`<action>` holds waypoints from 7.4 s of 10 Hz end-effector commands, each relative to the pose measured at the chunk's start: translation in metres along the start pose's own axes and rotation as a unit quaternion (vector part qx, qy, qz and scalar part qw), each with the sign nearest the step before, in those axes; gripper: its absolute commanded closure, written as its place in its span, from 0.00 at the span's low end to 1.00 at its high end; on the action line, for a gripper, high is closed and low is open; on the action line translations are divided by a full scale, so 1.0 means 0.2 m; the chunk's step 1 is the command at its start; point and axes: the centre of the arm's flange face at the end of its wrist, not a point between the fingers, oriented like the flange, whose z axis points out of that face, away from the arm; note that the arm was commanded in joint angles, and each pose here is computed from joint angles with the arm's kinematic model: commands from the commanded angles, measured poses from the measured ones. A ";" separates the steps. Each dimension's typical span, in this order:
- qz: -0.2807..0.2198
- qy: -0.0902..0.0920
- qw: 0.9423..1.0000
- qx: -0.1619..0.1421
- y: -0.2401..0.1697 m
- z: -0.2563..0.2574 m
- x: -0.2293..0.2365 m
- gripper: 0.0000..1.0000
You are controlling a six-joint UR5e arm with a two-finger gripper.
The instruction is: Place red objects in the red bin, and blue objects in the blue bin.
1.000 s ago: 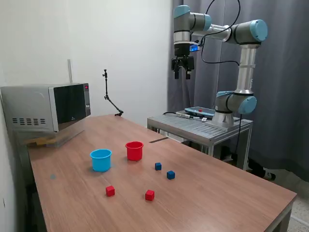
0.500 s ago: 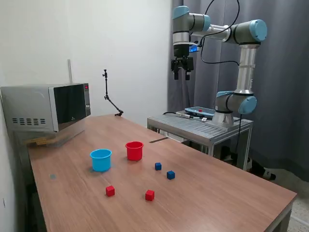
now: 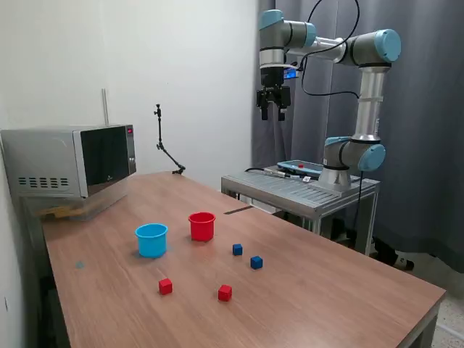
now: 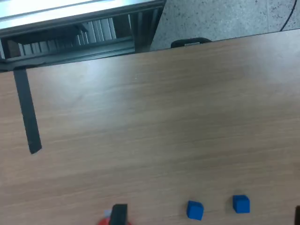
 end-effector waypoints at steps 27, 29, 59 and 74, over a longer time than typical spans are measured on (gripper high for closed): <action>0.079 -0.014 0.996 0.036 0.78 1.37 0.56 0.00; 0.104 -0.009 0.994 0.016 0.82 1.41 0.55 0.00; 0.103 0.031 0.993 0.042 0.93 1.90 0.19 0.00; 0.056 0.032 0.998 0.025 0.91 1.88 0.31 0.00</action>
